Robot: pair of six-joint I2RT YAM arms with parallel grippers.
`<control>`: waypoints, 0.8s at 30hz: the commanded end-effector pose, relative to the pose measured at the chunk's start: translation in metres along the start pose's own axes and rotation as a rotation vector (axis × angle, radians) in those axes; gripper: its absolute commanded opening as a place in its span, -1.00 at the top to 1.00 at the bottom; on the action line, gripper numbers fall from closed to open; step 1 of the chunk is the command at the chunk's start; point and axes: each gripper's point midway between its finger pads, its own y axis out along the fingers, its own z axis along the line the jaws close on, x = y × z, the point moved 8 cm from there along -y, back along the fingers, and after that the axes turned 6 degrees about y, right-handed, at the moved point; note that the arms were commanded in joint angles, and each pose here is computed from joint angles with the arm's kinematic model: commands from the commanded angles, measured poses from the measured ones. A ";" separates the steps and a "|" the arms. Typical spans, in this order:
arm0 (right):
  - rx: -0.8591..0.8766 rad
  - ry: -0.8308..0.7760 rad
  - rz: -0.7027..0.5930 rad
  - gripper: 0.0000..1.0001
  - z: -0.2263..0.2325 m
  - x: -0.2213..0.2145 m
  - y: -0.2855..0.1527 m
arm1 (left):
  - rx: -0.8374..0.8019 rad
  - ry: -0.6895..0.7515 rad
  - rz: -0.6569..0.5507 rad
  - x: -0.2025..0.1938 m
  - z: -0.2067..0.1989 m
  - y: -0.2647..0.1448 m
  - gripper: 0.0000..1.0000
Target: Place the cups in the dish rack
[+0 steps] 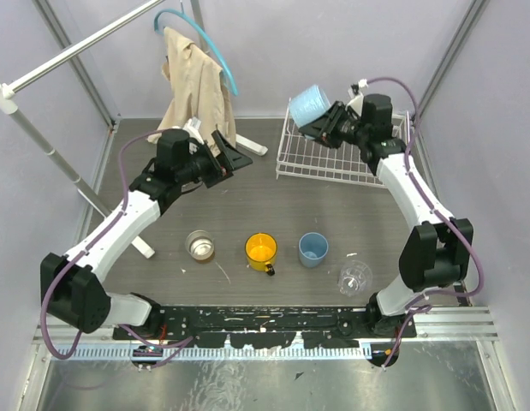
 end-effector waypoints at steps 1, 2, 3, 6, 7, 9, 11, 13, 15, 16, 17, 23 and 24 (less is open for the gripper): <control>-0.089 -0.312 -0.107 0.99 0.021 0.036 -0.007 | 0.125 0.110 0.027 0.009 -0.002 -0.017 -0.96; -0.122 -0.324 -0.120 0.99 0.018 0.043 -0.005 | 0.141 0.122 0.034 0.009 -0.001 -0.018 -0.96; -0.162 -0.342 -0.125 0.99 0.014 0.048 -0.002 | 0.149 0.134 0.042 0.009 0.000 -0.020 -0.96; -0.265 -0.409 -0.121 0.99 0.005 0.061 0.009 | 0.152 0.161 0.052 0.006 0.001 -0.025 -0.96; -0.292 -0.435 -0.117 0.98 0.001 0.064 0.013 | 0.148 0.166 0.044 0.006 0.002 -0.025 -0.96; -0.332 -0.476 -0.119 0.99 -0.005 0.070 0.019 | 0.136 0.176 0.028 0.005 0.002 -0.028 -0.96; -0.367 -0.519 -0.128 0.99 -0.012 0.074 0.027 | 0.121 0.192 0.007 0.005 0.002 -0.029 -0.96; -0.398 -0.551 -0.148 0.99 -0.018 0.081 0.033 | 0.116 0.209 -0.004 0.005 0.003 -0.030 -0.96; -0.428 -0.566 -0.176 0.99 -0.024 0.087 0.038 | 0.124 0.226 -0.002 0.006 0.003 -0.031 -0.96; -0.439 -0.573 -0.193 0.99 -0.025 0.091 0.040 | 0.131 0.232 0.003 0.006 0.002 -0.032 -0.96; -0.452 -0.573 -0.207 0.99 -0.026 0.094 0.042 | 0.137 0.238 0.011 0.007 0.003 -0.032 -0.96; -0.587 -0.453 -0.312 0.99 -0.047 0.105 0.047 | 0.154 0.248 0.042 0.004 0.007 -0.029 -0.96; -0.614 -0.428 -0.325 0.99 -0.052 0.106 0.047 | 0.154 0.247 0.043 0.004 0.008 -0.029 -0.96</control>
